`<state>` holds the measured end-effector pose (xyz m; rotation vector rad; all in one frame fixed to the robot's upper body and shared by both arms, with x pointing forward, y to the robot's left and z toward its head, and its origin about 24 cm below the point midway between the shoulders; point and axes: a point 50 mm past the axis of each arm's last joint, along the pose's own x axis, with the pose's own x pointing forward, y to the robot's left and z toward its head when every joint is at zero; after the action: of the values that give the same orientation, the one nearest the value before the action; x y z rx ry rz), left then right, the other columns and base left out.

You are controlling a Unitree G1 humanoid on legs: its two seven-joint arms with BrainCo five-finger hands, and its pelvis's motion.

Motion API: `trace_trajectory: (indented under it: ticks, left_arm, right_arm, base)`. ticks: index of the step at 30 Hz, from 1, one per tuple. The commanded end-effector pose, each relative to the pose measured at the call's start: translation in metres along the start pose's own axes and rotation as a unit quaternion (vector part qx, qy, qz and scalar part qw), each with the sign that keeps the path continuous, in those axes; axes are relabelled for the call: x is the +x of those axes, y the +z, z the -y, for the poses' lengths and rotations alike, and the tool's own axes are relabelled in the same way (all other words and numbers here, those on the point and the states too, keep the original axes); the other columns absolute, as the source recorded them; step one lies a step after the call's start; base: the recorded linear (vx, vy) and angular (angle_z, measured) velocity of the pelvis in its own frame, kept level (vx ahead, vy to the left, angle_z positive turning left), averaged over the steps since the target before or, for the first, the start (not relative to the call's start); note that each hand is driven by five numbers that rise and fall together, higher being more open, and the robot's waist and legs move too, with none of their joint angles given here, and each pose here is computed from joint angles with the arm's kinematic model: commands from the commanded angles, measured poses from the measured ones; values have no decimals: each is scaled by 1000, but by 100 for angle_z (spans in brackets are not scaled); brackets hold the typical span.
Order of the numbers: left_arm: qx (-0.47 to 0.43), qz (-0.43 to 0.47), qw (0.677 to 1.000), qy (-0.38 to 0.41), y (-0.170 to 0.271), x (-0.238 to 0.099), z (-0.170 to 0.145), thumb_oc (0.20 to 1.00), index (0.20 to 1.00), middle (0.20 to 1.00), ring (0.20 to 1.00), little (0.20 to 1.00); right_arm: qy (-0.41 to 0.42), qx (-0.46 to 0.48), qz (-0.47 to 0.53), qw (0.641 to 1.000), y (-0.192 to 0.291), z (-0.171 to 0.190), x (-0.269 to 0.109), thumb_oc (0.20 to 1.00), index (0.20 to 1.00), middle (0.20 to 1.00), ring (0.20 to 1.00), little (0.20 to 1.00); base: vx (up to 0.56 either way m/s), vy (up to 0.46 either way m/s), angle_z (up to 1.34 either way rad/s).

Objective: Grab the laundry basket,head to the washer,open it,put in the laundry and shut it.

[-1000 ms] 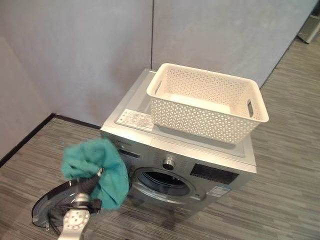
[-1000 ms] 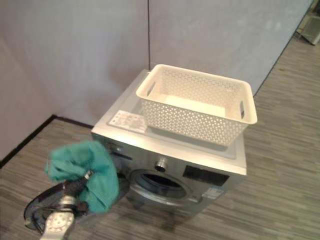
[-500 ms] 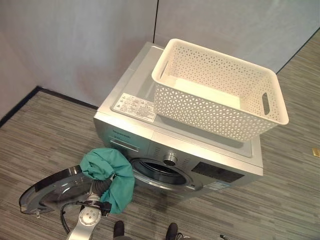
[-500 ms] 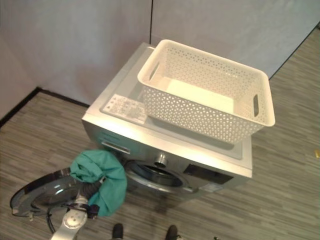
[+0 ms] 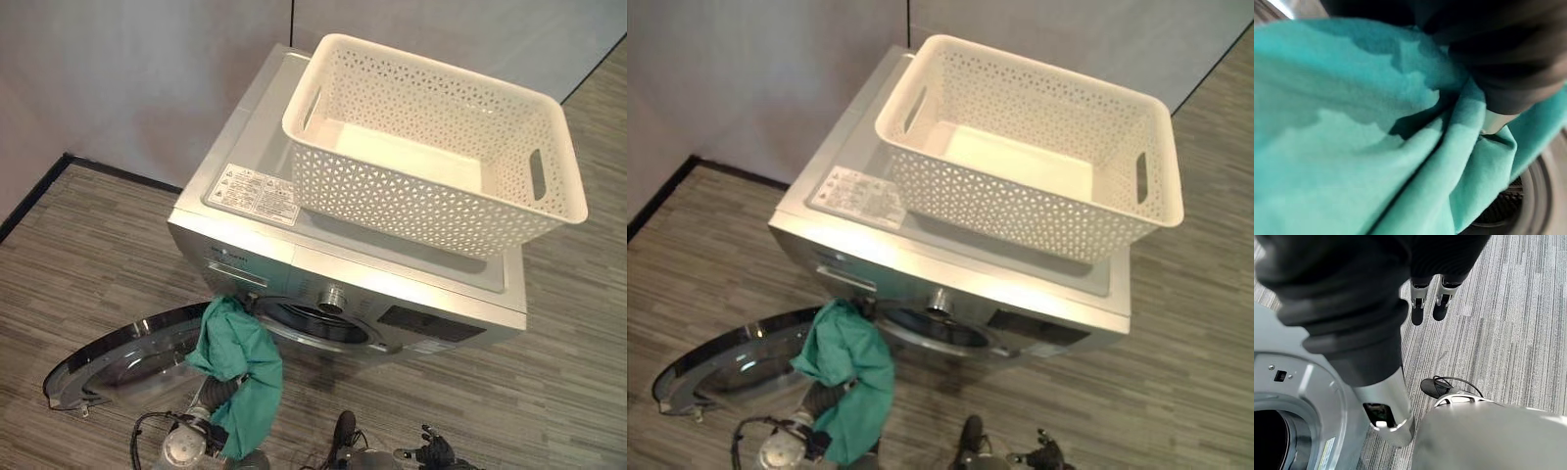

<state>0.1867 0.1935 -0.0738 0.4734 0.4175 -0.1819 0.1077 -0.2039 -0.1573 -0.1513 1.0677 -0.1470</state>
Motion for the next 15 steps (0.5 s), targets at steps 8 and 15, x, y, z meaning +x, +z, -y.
trace_trajectory:
  ticks: [8, 15]
  left_arm:
    - [-126, 146, 975, 106, 121, 77, -10, 200, 200, 200, 200, 200]
    - [-172, 137, 973, 65, 127, 78, 15, 200, 200, 200, 200, 200]
  right_arm:
    - [20, -49, 199, 979, 130, -36, 2, 1000, 1000, 1000, 1000, 1000]
    - [6, -25, 247, 969, 167, -42, -5, 1000, 1000, 1000, 1000, 1000]
  base:
    - [-173, -37, -24]
    - [-88, -32, 14]
